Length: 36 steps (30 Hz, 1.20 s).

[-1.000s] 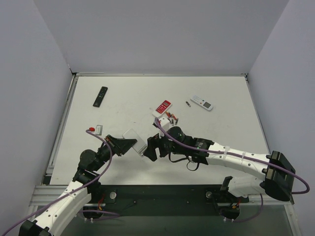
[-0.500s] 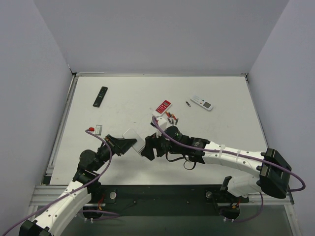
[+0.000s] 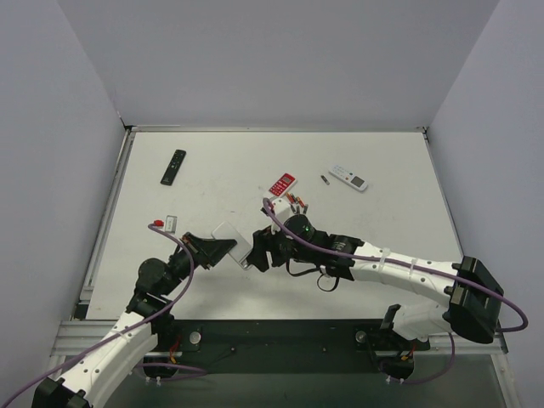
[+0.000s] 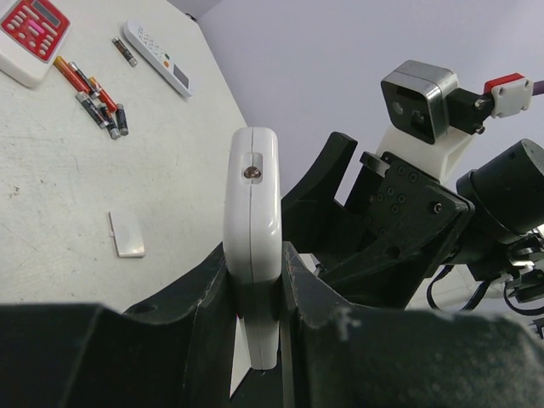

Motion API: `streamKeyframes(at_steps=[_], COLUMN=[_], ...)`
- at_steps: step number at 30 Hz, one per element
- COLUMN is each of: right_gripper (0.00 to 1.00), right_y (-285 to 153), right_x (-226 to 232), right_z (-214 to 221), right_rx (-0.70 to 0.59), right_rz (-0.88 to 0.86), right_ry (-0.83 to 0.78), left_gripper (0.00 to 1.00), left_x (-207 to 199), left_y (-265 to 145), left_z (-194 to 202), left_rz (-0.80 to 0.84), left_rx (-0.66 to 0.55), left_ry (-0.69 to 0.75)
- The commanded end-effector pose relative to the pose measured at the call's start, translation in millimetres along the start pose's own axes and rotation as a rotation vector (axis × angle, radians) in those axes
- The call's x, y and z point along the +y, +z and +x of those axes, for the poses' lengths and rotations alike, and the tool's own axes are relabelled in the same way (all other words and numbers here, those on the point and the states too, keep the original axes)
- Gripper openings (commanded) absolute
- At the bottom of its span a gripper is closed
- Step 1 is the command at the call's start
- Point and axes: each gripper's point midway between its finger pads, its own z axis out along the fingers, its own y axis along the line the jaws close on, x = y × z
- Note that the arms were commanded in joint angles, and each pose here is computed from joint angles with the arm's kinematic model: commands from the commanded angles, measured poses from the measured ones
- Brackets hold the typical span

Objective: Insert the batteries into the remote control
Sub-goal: Load the battery into the remote control, then pick up the battery from the center of the board.

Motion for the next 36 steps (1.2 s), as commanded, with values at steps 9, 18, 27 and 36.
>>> streamKeyframes(at_steps=[9, 18, 27, 36], right_gripper=[0.64, 0.62, 0.38, 0.31], right_y=[-37, -47, -28, 9], right_x=[-86, -200, -269, -281], right_z=[-71, -61, -56, -22], right_rx=[-0.064, 0.072, 0.22, 0.349], right_rz=[0.248, 0.584, 0.715, 0.682], right_ry=[0.056, 0.253, 0.324, 0.397], left_gripper=[0.0, 0.0, 0.0, 0.0], left_x=[39, 37, 32, 31], left_y=[-1, -9, -10, -9], left_z=[-6, 1, 5, 8], left_rz=[-0.108, -0.067, -0.049, -0.054], left_rx=[-0.085, -0.073, -0.043, -0.018], left_ry=[0.076, 0.11, 0.126, 0.134])
